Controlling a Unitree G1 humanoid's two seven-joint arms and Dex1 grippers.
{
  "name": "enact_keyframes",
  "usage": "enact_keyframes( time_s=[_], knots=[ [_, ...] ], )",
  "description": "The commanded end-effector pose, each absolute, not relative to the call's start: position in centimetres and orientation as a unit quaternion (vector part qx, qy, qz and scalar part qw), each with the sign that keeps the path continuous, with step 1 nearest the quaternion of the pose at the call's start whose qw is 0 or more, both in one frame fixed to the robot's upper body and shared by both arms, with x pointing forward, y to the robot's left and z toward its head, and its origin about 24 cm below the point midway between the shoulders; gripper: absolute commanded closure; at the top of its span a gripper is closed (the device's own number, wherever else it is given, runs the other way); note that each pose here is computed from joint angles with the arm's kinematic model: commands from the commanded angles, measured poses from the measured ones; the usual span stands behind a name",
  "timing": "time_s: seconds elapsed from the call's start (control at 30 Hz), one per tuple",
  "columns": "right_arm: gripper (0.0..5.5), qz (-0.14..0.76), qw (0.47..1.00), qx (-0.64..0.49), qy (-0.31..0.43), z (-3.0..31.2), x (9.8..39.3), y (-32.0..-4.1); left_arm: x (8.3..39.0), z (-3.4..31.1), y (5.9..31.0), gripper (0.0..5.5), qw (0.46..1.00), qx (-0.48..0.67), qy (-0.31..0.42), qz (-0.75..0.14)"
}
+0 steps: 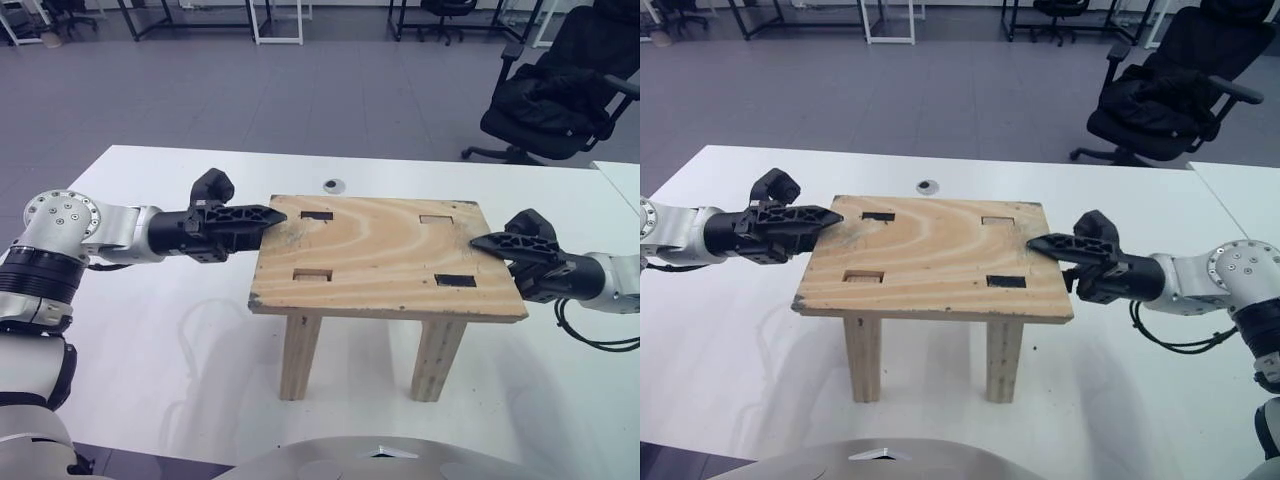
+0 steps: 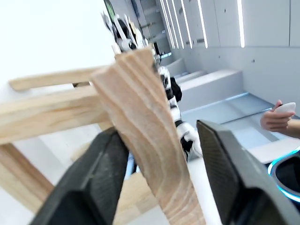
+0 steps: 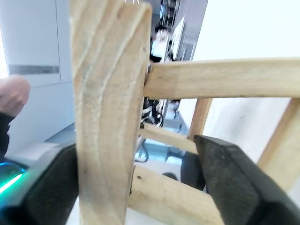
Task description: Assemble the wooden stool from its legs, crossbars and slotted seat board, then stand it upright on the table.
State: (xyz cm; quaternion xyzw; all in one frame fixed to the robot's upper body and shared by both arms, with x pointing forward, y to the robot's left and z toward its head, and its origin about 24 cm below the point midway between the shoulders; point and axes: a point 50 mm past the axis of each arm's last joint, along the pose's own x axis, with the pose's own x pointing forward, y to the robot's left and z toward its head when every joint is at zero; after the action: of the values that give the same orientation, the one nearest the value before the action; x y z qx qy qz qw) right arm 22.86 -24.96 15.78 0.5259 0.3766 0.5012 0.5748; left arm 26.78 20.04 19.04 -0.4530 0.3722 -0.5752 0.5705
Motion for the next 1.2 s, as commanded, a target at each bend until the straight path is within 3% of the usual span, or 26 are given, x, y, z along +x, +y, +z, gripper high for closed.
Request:
enact_keyframes(
  time_s=[0.03,0.17,0.23,0.3,0.33,0.43,0.5,0.6,0.87,1.2],
  knots=[
    [0.61,0.470,0.627,0.537,0.314,16.9,23.5,-27.2,27.4,20.0,21.7,2.20,0.612,-0.456,0.325,-0.558],
    [0.10,0.402,0.712,0.546,0.183,18.1,24.2,-30.2,27.7,20.9,25.4,1.52,0.708,-0.424,0.230,-0.515],
    [0.10,0.288,0.815,0.472,0.175,14.0,24.5,-30.5,27.8,20.5,28.3,1.52,0.786,-0.379,0.141,-0.468],
    [0.10,0.165,0.911,0.351,0.137,10.4,25.3,-31.0,28.0,16.4,30.4,1.52,0.882,-0.269,0.122,-0.368],
    [0.10,0.115,0.937,0.312,0.108,9.4,25.8,-31.2,28.1,13.9,31.0,1.52,0.922,-0.202,0.126,-0.305],
    [0.10,0.000,0.970,0.242,0.038,7.0,26.6,-31.8,28.2,8.8,31.0,1.52,0.973,-0.136,0.095,-0.162],
    [0.10,-0.038,0.981,0.188,0.025,5.8,26.6,-31.7,28.2,6.1,30.0,1.52,0.988,-0.075,0.098,-0.097],
    [0.10,-0.085,0.985,0.150,0.025,4.1,26.7,-31.9,29.0,4.3,28.1,1.52,0.992,-0.050,0.089,-0.079],
    [0.10,-0.095,0.992,0.085,0.022,3.6,27.2,-32.3,30.4,3.9,24.6,1.52,0.993,-0.013,0.066,-0.095],
    [0.10,-0.077,0.994,0.077,0.021,5.0,27.4,-34.4,31.1,5.9,22.6,1.52,0.997,-0.013,0.024,-0.074]
  ],
)
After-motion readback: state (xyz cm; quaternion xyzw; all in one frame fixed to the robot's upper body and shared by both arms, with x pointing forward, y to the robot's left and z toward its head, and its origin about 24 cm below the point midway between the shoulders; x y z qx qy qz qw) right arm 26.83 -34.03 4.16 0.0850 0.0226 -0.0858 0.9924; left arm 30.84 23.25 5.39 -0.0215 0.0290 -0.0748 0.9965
